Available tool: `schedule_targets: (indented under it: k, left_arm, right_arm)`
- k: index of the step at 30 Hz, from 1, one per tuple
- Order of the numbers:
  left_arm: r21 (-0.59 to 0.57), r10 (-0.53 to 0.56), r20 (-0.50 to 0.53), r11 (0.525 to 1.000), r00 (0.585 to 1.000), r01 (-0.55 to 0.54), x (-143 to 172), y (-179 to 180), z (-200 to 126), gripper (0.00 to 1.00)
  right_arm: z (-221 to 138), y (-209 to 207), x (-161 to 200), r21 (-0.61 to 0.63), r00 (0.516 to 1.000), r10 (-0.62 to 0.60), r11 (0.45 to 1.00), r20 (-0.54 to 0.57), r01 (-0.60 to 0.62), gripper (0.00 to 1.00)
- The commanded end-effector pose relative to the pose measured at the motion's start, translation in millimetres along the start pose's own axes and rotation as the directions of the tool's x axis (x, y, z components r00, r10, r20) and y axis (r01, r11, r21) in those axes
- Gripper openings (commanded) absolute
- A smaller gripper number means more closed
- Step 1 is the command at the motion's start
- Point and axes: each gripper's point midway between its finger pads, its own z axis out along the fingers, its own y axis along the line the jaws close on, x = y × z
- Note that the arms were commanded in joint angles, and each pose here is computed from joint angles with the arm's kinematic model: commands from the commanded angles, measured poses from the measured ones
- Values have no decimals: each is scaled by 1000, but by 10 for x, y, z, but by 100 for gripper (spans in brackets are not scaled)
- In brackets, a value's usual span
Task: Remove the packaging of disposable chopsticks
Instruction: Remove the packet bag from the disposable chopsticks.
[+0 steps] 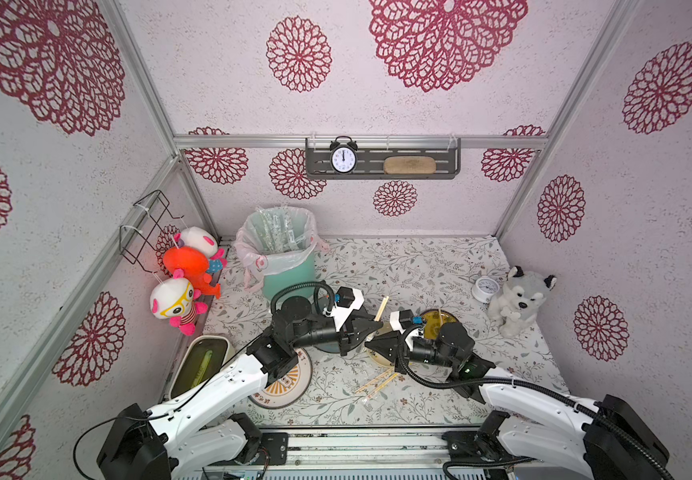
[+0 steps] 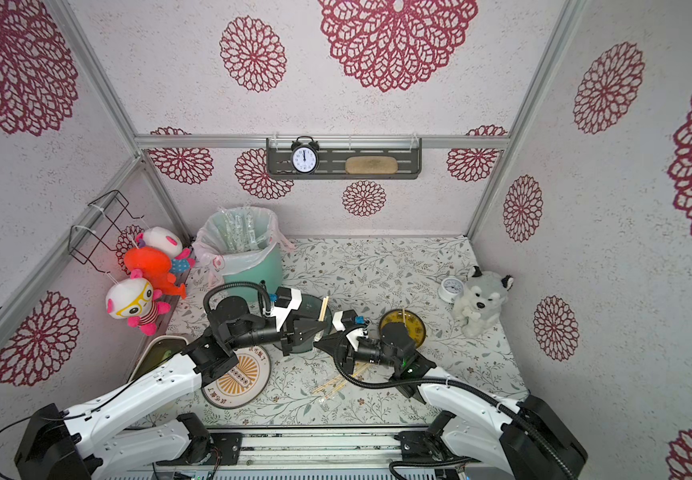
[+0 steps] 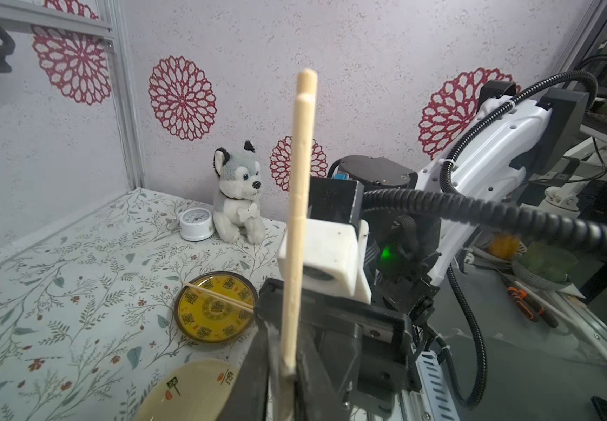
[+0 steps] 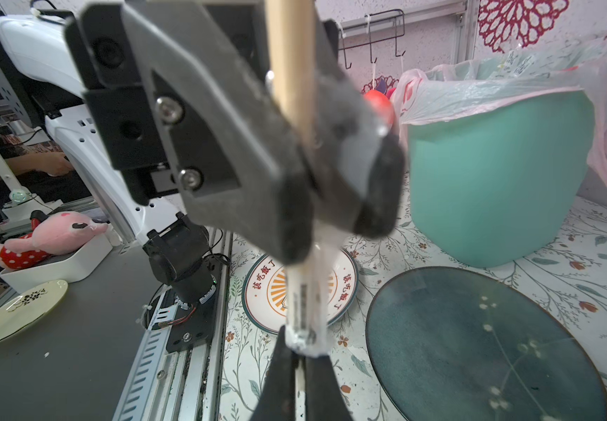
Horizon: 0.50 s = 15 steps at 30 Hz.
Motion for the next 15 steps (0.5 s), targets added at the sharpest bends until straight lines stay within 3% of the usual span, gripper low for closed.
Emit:
schedule_targets:
  k: [1, 8, 11, 15]
  left_arm:
    - [-6, -19, -36, 1000, 999, 19, 153, 22, -13, 14]
    - [-25, -104, -73, 994, 992, 103, 596, 40, -69, 12]
    - [-45, -92, -59, 995, 994, 90, 645, 45, -123, 0]
    - [-42, -86, -59, 996, 995, 83, 609, 23, -143, 0]
  right_arm:
    - [-5, 76, -210, -21, 997, -46, 999, 70, 47, 0]
    - [-18, 118, -512, -11, 987, -102, 994, 126, 104, 0]
    - [-9, 161, -567, -34, 985, -102, 994, 140, 107, 0]
    - [37, 113, -451, -37, 990, -73, 996, 119, 78, 0]
